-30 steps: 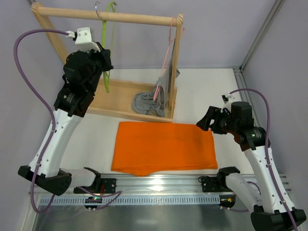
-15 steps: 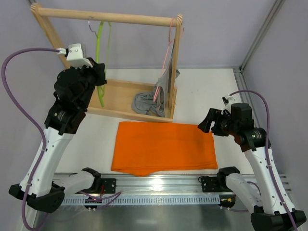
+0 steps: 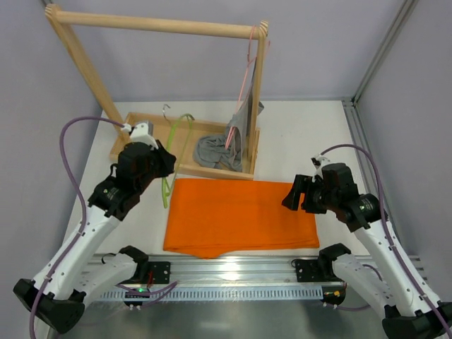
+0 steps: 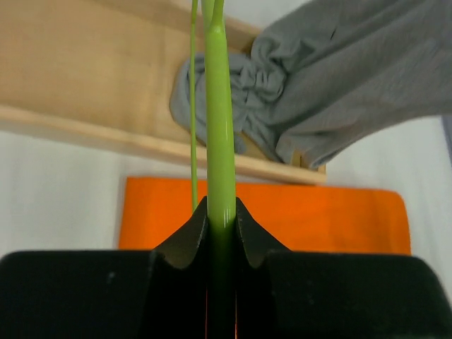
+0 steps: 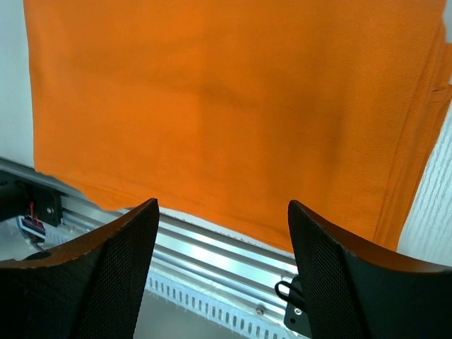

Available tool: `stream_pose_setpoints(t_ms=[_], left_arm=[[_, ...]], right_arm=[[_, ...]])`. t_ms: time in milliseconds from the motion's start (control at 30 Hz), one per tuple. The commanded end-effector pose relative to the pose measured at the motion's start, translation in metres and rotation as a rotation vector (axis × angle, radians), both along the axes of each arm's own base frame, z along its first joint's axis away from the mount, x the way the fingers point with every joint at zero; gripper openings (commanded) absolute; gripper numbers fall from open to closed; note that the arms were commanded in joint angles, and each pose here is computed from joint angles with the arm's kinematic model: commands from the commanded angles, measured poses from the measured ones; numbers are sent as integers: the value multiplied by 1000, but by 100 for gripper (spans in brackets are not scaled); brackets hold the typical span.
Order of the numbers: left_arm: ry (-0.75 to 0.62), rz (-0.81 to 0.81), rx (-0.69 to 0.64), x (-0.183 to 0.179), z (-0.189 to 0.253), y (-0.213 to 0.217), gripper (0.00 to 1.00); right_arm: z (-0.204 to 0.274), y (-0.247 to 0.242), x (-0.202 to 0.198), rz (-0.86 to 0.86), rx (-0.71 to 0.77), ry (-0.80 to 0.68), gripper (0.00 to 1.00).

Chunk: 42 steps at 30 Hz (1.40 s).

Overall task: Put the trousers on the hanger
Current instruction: Grab a hanger with the left arm, then pass the hanger from the left arm to the right

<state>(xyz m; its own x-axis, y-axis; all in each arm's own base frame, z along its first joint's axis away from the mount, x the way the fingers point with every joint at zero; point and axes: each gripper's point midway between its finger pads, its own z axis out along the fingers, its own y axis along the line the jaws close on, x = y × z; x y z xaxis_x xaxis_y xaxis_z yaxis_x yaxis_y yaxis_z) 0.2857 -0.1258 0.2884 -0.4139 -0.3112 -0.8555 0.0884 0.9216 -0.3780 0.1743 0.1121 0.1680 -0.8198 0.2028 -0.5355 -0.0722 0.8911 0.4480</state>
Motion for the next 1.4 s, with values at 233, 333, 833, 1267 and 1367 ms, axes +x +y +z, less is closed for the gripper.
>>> stream_pose_setpoints(t_ms=[233,333,833,1267,1367], left_arm=[[53,-185,-83,-75,8,-26,0],[117,-222,-73,-99,5,-19,0],[358,-642,-154,-168,-44,-86,0],[207,-707,-94,-194,-38,-166,0],[150,-705,-90,-193,-31,-182,0]], right_arm=[[12,16,2,-39,16,-39,77],[18,10,1,-72,8,-43,77],[95,13,23,-92,7,-124,77],[94,31,16,-194,232,-62,77],[103,33,13,-175,247,-75,76]])
